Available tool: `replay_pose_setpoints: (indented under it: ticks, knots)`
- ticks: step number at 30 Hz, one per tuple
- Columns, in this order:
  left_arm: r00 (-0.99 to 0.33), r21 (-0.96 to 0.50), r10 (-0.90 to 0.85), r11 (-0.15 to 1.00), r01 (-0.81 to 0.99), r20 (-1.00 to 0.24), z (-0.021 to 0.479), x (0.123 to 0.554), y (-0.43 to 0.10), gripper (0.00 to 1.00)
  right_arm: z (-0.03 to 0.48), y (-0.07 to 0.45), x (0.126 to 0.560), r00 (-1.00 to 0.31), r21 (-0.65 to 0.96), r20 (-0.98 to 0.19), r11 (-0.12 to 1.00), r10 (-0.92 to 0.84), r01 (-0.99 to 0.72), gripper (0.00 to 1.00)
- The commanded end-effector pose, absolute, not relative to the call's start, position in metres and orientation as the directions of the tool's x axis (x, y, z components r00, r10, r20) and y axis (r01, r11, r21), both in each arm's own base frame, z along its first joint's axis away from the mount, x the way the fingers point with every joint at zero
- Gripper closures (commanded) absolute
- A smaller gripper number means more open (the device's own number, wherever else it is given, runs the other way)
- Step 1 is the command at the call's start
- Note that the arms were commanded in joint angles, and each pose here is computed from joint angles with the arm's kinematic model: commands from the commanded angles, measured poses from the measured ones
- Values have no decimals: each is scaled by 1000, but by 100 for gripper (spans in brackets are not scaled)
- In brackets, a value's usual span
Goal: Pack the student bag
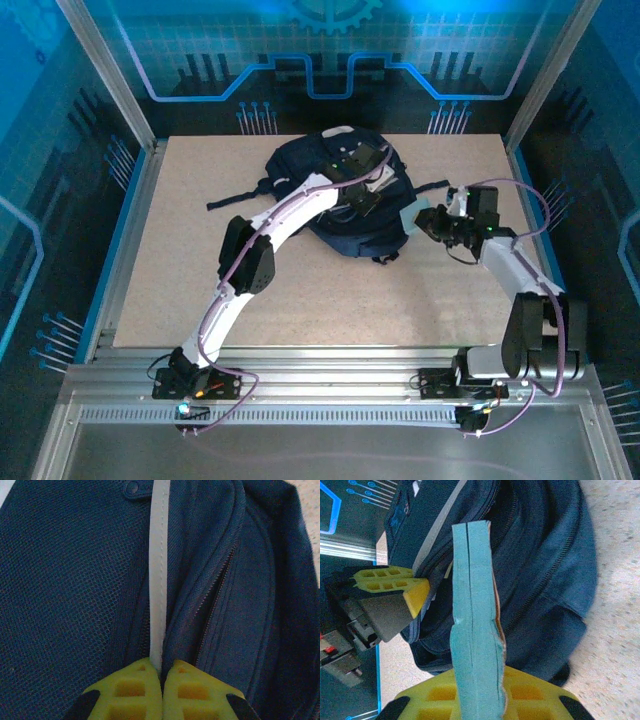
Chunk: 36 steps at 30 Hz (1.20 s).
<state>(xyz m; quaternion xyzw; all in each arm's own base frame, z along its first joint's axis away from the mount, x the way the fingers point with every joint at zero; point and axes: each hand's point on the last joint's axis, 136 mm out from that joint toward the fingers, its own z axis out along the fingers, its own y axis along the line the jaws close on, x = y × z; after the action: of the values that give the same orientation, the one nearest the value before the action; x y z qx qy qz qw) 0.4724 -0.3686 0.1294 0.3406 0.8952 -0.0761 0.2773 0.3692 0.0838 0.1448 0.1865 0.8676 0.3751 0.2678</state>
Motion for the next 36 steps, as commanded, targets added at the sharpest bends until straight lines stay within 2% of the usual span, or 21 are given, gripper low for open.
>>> replay_pose_setpoints:
  ticks: [1, 4, 6, 10, 15, 26, 27, 30, 34, 36]
  knots:
    - [-643, -141, 406, 766, 627, -649, 199, 468, -381, 100, 170, 102, 396, -754, 804, -359, 593, 550, 49, 99]
    - [-710, -305, 271, 763, 570, -650, 222, 471, -382, 100, 179, 125, 410, -758, 832, -350, 555, 550, 18, 98]
    - [-720, -351, 221, 757, 552, -657, 234, 473, -382, 100, 178, 138, 417, -762, 842, -342, 539, 550, 11, 98]
    - [-710, -385, 182, 736, 557, -680, 251, 473, -387, 100, 175, 153, 434, -746, 860, -334, 511, 576, 9, 98]
    - [-724, -432, 135, 724, 538, -676, 258, 474, -391, 100, 184, 167, 464, -693, 915, -308, 402, 652, -29, 97]
    - [-714, -504, 38, 683, 529, -699, 291, 477, -396, 100, 149, 220, 498, -684, 947, -132, 295, 717, 126, 91]
    - [-713, -506, 31, 683, 527, -701, 293, 479, -395, 100, 141, 222, 498, -692, 942, -110, 296, 713, 155, 88]
    - [-714, -517, 8, 684, 514, -700, 295, 484, -390, 100, 125, 218, 492, -693, 929, -93, 312, 715, 198, 72]
    - [-723, -549, -42, 682, 483, -690, 298, 495, -381, 100, 125, 200, 477, -695, 898, -136, 385, 706, 215, 42]
    - [-725, -564, -62, 673, 477, -686, 301, 498, -379, 100, 130, 191, 470, -698, 879, -166, 425, 697, 216, 38]
